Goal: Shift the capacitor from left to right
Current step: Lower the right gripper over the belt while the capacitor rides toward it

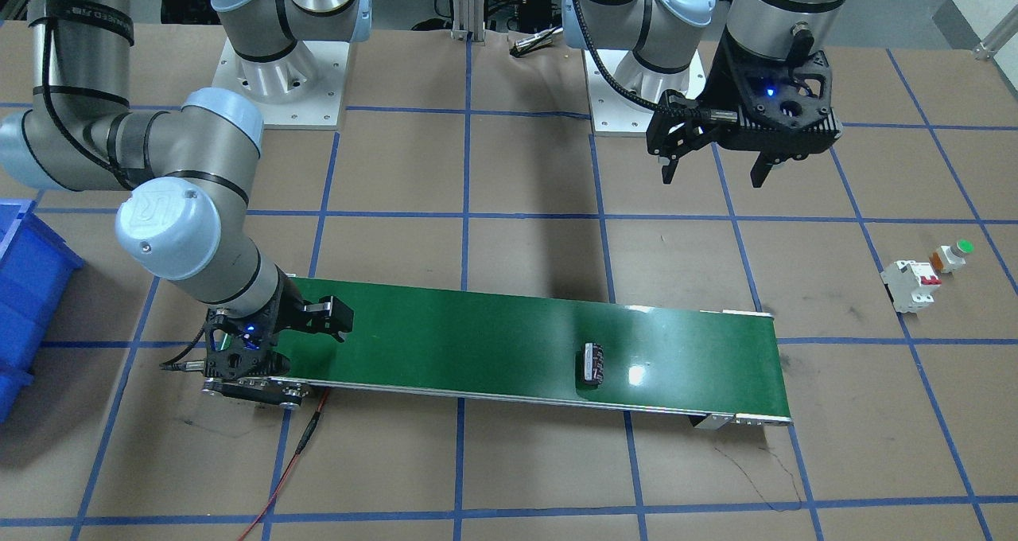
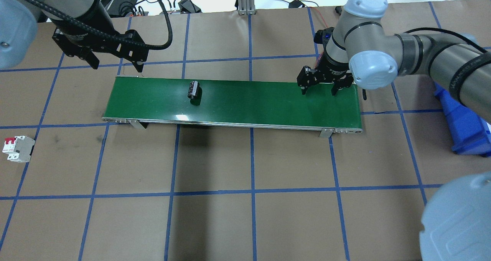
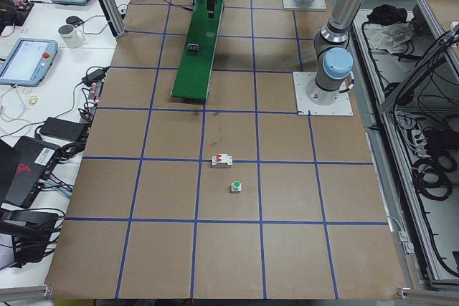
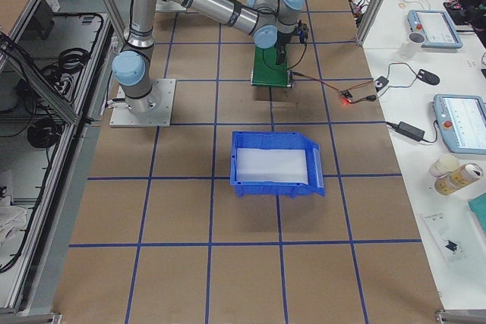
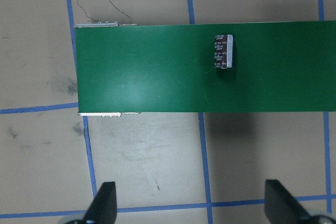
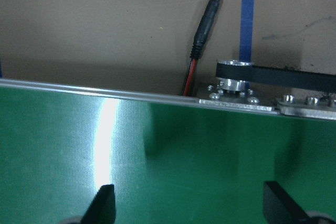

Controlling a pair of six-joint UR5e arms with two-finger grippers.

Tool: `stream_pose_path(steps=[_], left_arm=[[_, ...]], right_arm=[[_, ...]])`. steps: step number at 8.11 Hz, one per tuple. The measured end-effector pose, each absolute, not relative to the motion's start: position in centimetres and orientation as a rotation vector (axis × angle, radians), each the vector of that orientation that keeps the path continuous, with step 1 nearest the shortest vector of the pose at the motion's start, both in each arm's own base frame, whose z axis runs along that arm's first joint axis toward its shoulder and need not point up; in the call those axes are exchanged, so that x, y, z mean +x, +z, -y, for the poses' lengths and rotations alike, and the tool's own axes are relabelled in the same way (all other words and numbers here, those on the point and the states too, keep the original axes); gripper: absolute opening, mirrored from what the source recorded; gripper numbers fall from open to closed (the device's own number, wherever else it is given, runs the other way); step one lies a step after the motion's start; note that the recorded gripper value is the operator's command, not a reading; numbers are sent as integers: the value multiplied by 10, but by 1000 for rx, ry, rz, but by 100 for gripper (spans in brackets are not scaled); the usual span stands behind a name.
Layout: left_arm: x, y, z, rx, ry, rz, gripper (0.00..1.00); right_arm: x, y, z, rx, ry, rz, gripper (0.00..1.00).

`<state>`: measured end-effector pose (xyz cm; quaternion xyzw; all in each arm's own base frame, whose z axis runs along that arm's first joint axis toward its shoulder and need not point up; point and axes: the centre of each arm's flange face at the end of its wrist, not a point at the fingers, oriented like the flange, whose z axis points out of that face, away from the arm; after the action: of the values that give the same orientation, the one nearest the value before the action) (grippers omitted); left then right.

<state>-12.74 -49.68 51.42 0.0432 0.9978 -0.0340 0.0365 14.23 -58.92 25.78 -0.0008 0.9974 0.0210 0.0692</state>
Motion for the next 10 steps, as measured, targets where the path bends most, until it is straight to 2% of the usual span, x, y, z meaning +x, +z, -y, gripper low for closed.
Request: stream_pose_path(steps=[3,10], left_arm=[[-128,513,497,118,-104,-3067,100],[-128,513,498,115,-107,-3067,100]], right_arm=[[129,239,580,-4,49,-2927,100],[127,244,579,12,37,-2904,100]])
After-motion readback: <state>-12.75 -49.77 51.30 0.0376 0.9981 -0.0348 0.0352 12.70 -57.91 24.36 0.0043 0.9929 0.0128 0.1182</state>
